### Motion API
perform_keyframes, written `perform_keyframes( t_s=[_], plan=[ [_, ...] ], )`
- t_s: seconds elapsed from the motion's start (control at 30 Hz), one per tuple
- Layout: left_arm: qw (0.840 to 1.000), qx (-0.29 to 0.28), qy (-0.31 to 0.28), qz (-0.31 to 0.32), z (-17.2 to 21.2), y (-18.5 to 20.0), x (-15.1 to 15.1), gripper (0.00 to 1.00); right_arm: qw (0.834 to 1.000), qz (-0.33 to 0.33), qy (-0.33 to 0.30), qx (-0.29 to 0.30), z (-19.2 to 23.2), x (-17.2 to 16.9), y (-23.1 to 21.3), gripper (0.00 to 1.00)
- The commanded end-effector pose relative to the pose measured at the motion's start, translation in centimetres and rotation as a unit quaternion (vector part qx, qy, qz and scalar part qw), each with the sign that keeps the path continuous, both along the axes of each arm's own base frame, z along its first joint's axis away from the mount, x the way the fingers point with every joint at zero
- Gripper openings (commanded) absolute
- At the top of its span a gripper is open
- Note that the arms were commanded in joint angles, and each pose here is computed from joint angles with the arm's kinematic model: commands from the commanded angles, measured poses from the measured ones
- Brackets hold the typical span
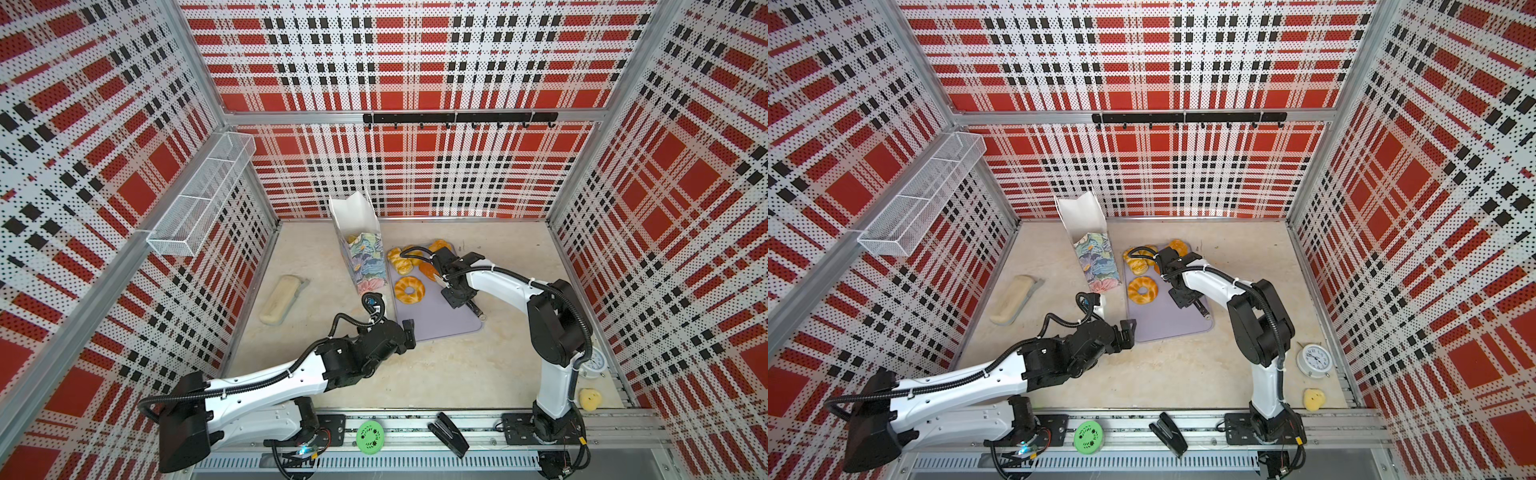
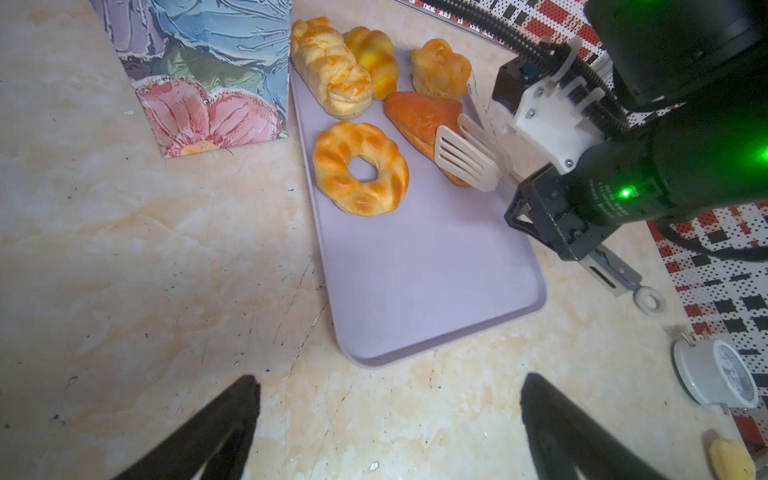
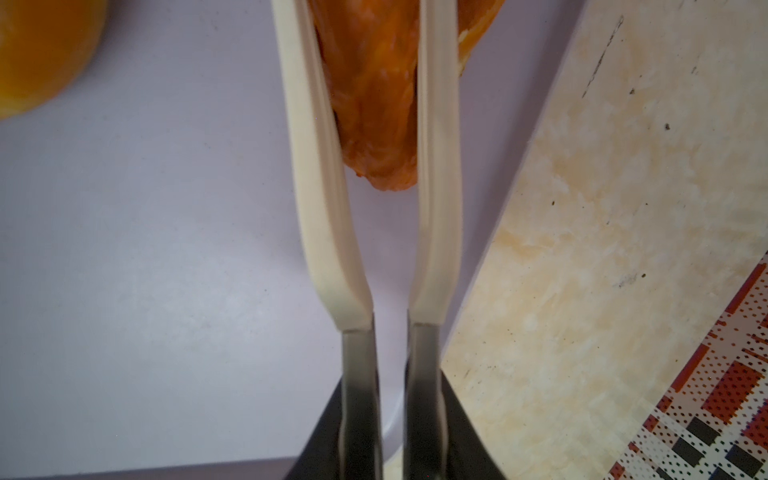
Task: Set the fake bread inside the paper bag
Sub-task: 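Lower the open tongs around the orange triangular bread with the right gripper, then close the tongs on the orange bread and lift it off the tray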
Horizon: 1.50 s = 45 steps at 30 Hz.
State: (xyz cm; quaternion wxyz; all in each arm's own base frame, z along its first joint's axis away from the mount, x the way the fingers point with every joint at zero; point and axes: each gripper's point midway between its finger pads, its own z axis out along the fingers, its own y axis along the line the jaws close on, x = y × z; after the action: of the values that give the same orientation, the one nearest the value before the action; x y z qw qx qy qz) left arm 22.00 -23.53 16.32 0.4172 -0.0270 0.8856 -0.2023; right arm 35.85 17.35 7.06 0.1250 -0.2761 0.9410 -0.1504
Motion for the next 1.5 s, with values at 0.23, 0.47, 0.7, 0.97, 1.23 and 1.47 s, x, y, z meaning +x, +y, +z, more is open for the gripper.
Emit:
perform_keyframes(
  t_s=[0.23,0.47,0.7,0.97,1.23,1.47],
  plan=[
    [1.000,0.002,-0.022,0.003,1.4,0.1,0.3,0.99,0.998,0.003,-0.031,0.047,3.8,-1.3,0.1,0.21],
    [0.999,0.003,-0.033,-0.008,2.5,-0.4,0.5,0.99,0.997,0.000,-0.042,0.061,4.7,-2.0,-0.3,0.22],
    [0.999,0.002,-0.044,-0.024,3.5,-1.0,0.6,0.99,0.994,0.004,-0.054,0.097,5.8,-2.8,0.1,0.23],
    [0.998,0.002,-0.055,-0.027,4.5,-1.0,0.7,1.00,0.986,0.016,-0.067,0.153,7.0,-4.0,0.9,0.25],
    [0.997,0.009,-0.067,-0.025,5.9,0.2,0.6,0.99,0.979,0.023,-0.076,0.191,8.0,-5.0,1.3,0.26],
    [0.997,0.009,-0.069,-0.021,6.8,1.5,0.7,0.99,0.970,0.034,-0.080,0.229,9.3,-5.5,2.2,0.27]
  ],
)
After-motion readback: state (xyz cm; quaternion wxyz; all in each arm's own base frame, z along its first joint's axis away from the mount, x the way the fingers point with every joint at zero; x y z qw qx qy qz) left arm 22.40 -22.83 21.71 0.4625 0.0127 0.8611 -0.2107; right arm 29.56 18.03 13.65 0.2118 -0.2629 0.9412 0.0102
